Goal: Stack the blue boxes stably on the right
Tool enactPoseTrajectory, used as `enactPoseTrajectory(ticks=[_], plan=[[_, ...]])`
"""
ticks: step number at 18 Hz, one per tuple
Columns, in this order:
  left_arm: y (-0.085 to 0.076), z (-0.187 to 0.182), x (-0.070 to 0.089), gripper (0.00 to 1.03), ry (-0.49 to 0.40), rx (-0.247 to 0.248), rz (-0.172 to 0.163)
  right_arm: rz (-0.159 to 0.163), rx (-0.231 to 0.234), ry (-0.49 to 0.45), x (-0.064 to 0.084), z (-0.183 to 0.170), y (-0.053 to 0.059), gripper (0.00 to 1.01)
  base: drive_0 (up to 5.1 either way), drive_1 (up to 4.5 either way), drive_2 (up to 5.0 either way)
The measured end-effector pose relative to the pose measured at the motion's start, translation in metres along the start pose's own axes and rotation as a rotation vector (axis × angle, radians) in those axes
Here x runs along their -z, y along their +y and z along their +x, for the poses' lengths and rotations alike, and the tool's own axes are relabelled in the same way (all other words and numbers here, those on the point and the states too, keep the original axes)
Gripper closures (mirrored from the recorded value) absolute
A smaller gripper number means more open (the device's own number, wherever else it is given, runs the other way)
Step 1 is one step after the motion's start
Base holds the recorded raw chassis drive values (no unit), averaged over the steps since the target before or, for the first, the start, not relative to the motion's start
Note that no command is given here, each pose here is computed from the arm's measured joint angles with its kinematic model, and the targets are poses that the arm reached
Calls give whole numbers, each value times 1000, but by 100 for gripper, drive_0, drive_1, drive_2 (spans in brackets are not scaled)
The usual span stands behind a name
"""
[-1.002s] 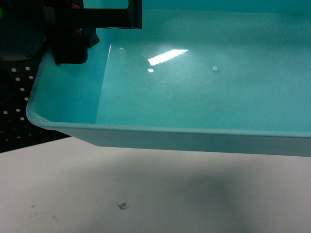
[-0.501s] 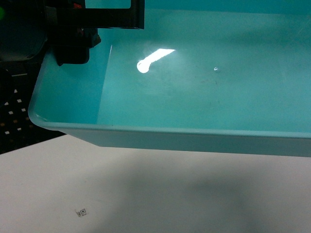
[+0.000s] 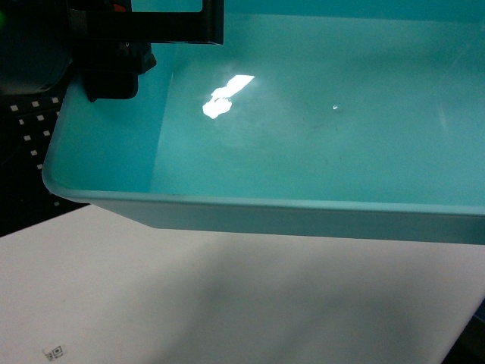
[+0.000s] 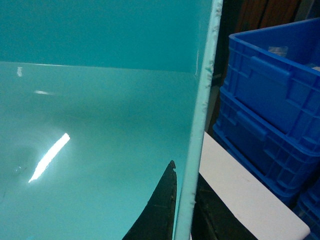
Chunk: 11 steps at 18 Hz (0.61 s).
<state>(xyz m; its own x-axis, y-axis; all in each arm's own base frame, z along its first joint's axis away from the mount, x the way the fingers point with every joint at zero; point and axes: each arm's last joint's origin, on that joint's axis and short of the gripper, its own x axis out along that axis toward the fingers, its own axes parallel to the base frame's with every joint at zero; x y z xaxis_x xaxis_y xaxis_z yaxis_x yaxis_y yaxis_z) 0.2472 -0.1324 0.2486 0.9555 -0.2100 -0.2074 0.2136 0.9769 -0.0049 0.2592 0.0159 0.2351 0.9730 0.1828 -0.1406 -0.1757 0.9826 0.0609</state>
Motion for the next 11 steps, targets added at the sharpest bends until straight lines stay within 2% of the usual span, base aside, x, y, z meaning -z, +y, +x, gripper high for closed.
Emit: enactPoseTrajectory(ticks=[11], plan=[[0, 0, 0, 101, 1, -1, 0, 0, 0, 0, 0, 0, 0, 94, -153, -153, -153]])
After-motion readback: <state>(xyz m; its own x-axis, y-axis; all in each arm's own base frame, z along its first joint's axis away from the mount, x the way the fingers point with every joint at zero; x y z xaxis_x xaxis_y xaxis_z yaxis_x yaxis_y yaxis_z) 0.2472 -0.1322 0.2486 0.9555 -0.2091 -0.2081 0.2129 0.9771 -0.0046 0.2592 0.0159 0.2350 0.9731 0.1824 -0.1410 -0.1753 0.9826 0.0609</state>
